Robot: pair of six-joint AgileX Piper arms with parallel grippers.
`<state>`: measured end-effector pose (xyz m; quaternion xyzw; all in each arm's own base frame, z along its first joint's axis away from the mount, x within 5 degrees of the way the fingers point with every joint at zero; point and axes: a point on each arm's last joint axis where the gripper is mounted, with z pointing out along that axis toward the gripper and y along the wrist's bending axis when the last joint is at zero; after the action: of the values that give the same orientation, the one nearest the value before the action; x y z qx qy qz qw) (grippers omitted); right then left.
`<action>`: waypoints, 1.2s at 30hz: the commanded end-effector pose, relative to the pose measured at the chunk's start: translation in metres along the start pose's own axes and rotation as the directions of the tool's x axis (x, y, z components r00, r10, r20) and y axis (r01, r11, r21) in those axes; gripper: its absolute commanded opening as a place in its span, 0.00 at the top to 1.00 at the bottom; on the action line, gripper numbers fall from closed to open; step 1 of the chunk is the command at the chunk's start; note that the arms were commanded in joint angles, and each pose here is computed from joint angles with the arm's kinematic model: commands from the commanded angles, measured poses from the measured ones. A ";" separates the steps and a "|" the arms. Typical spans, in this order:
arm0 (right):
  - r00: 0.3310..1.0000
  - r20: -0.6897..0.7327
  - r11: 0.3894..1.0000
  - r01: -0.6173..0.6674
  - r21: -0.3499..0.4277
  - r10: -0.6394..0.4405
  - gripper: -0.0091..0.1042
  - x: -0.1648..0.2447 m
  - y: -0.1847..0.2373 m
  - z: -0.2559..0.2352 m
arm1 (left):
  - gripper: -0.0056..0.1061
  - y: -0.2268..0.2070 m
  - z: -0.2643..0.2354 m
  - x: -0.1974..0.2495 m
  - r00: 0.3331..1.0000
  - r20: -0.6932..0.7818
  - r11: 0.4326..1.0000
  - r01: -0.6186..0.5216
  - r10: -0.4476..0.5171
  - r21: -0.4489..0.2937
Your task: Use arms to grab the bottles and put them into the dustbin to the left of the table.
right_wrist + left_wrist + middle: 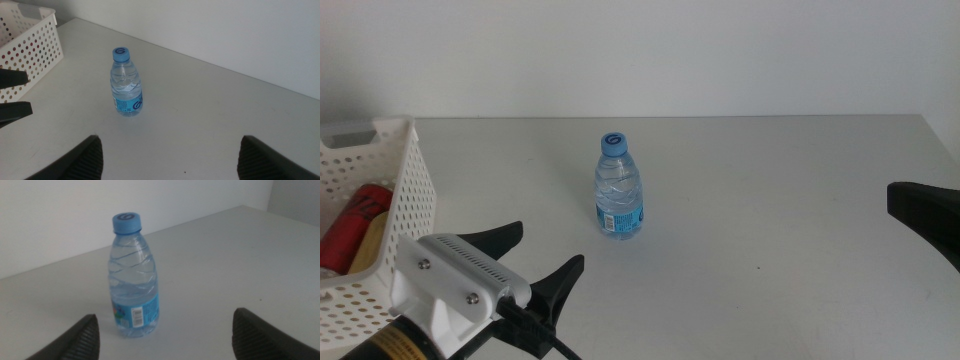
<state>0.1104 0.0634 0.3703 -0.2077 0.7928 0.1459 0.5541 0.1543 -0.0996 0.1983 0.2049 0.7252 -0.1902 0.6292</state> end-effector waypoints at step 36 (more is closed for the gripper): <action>0.995 0.096 1.000 0.019 0.011 -0.020 0.26 -0.014 -0.001 -0.005 | 0.15 0.020 0.173 0.005 0.995 0.066 0.997 0.071 -0.071 0.007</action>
<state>0.1104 0.0634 0.3703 -0.2077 0.7928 0.1459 0.5541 0.2993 -0.1704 0.1478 0.1909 0.7507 -0.2021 0.5993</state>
